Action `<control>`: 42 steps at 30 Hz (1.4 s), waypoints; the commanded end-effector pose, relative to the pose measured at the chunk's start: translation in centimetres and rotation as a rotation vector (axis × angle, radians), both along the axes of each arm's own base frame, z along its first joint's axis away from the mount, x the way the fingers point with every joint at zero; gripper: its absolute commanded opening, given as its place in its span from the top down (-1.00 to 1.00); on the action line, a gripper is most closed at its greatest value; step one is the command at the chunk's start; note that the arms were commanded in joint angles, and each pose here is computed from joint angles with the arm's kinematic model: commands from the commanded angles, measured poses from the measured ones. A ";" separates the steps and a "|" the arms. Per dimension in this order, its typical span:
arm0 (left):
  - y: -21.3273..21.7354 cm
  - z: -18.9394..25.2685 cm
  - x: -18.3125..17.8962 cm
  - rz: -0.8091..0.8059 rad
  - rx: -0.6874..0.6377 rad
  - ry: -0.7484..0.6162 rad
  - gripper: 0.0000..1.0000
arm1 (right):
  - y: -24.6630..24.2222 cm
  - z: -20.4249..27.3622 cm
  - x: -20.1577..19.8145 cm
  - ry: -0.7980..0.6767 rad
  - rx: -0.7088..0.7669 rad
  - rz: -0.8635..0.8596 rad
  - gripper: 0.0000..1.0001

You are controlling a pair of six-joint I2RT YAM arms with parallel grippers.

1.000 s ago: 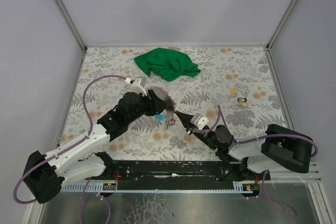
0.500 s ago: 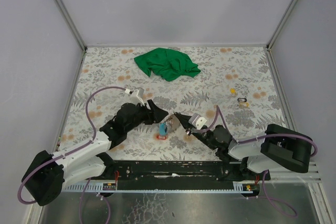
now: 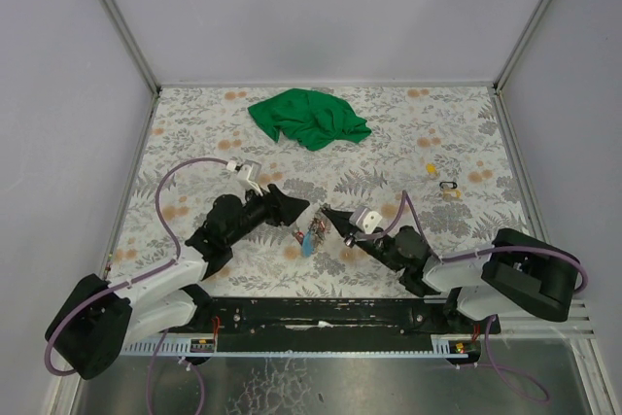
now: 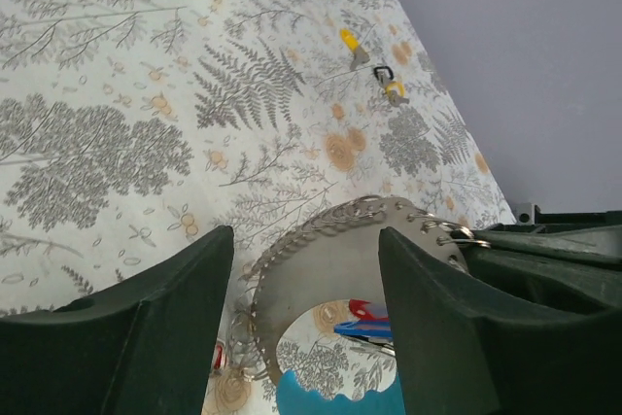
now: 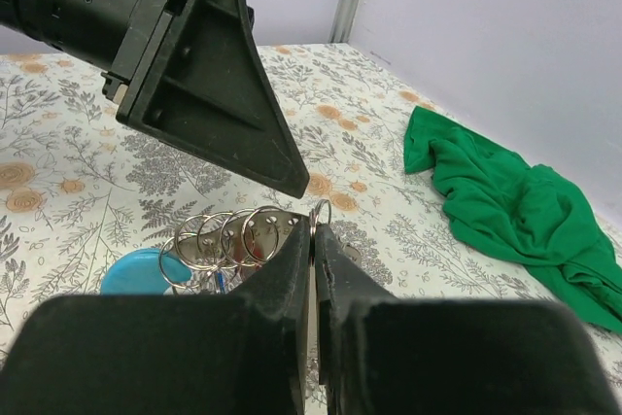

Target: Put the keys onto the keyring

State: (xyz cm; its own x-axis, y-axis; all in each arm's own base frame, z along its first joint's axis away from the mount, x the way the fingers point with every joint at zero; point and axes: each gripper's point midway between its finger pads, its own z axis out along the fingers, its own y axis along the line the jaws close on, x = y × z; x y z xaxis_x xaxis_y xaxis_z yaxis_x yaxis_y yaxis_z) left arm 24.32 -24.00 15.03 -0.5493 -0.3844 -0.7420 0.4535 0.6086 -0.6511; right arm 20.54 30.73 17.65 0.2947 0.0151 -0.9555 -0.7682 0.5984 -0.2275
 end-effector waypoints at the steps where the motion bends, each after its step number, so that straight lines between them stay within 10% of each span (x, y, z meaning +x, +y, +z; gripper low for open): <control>1: -1.0 3.8 0.1 -0.066 -0.074 -0.182 -0.21 | 1.0 0.7 -0.3 0.037 0.000 0.092 0.87; 10: -1.6 5.3 -1.1 -0.153 -0.085 -0.327 -0.25 | 1.4 2.2 -0.3 0.041 -0.006 0.155 0.86; 42: -1.8 4.7 0.5 -0.097 -0.081 -0.211 -0.24 | 2.3 4.0 -0.5 0.057 0.002 0.241 0.85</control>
State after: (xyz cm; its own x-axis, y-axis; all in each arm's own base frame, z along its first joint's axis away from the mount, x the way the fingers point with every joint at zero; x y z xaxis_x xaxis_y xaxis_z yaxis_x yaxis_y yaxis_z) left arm 25.06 -25.61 18.13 -0.4570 -0.3842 -0.8022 0.5948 0.5386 -0.5968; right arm 19.35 32.97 17.51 0.1657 0.0004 -0.9862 -0.9097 0.3862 -0.1527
